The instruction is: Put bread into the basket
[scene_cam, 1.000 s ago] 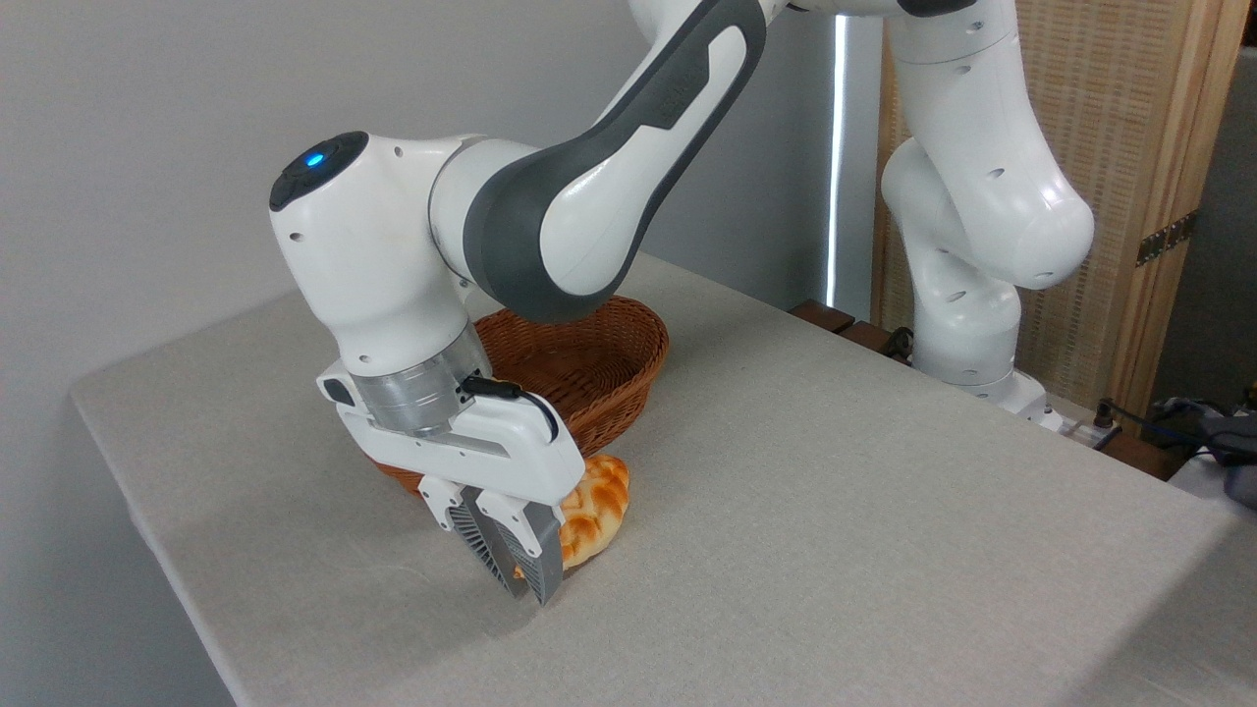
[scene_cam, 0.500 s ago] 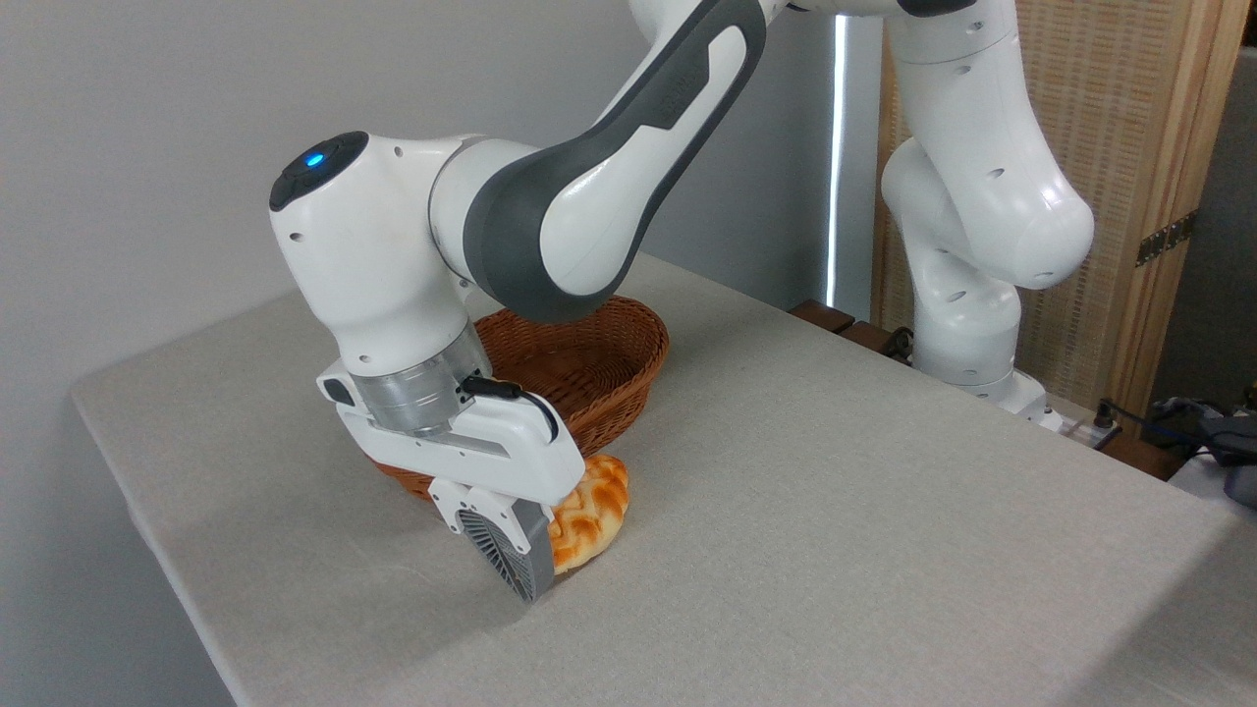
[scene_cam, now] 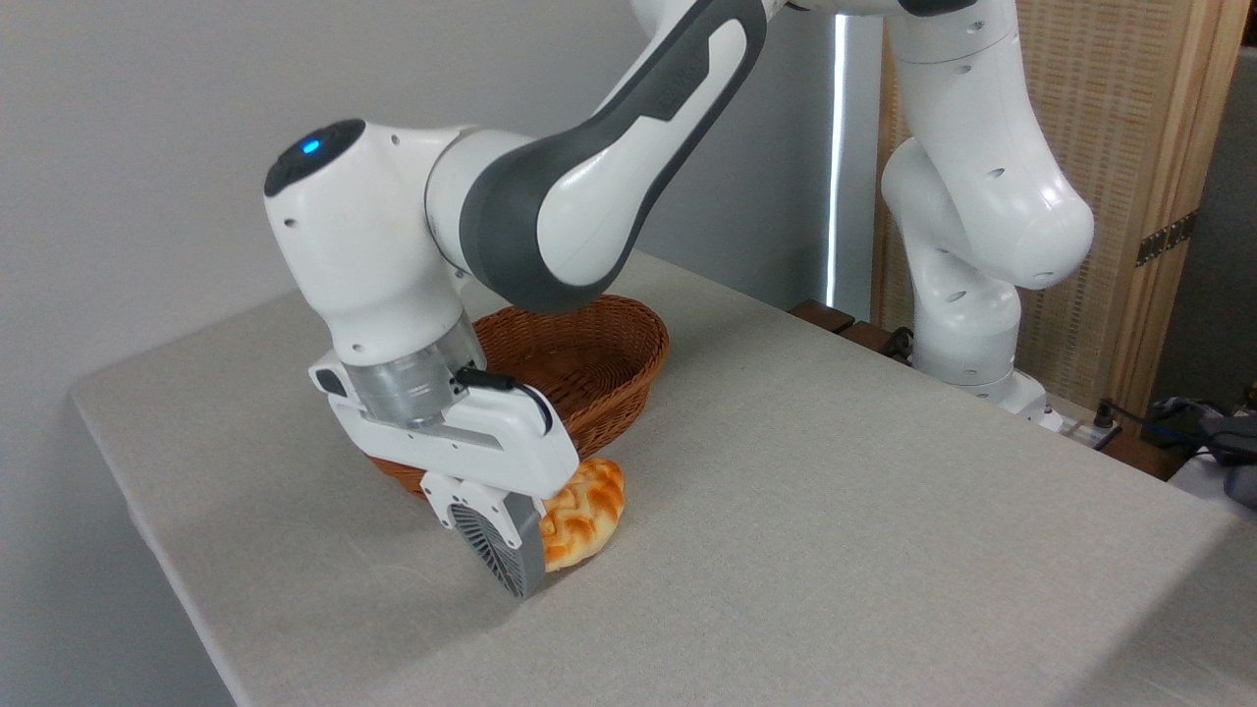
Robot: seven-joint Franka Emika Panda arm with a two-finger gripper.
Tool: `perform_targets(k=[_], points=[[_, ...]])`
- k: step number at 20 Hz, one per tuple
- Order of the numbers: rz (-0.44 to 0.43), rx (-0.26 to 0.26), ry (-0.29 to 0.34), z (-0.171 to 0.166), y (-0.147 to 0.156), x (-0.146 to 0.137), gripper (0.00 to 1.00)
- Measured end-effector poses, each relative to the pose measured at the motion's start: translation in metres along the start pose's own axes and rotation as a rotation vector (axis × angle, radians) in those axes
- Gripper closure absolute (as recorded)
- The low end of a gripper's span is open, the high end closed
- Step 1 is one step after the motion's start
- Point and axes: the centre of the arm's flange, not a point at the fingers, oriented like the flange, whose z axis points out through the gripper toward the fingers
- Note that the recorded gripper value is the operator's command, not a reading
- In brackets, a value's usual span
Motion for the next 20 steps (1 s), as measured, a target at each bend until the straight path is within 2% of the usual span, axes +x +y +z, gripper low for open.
perform_targets(k=[4,9,16,20], points=[[-0.036,0.009,0.054,-0.033,-0.017,-0.008,1.00],[-0.044,-0.006,0.087,-0.087,-0.017,-0.021,1.00],[-0.045,0.001,0.136,-0.123,-0.017,-0.026,1.00],[-0.046,-0.020,0.156,-0.141,-0.013,-0.034,1.00]])
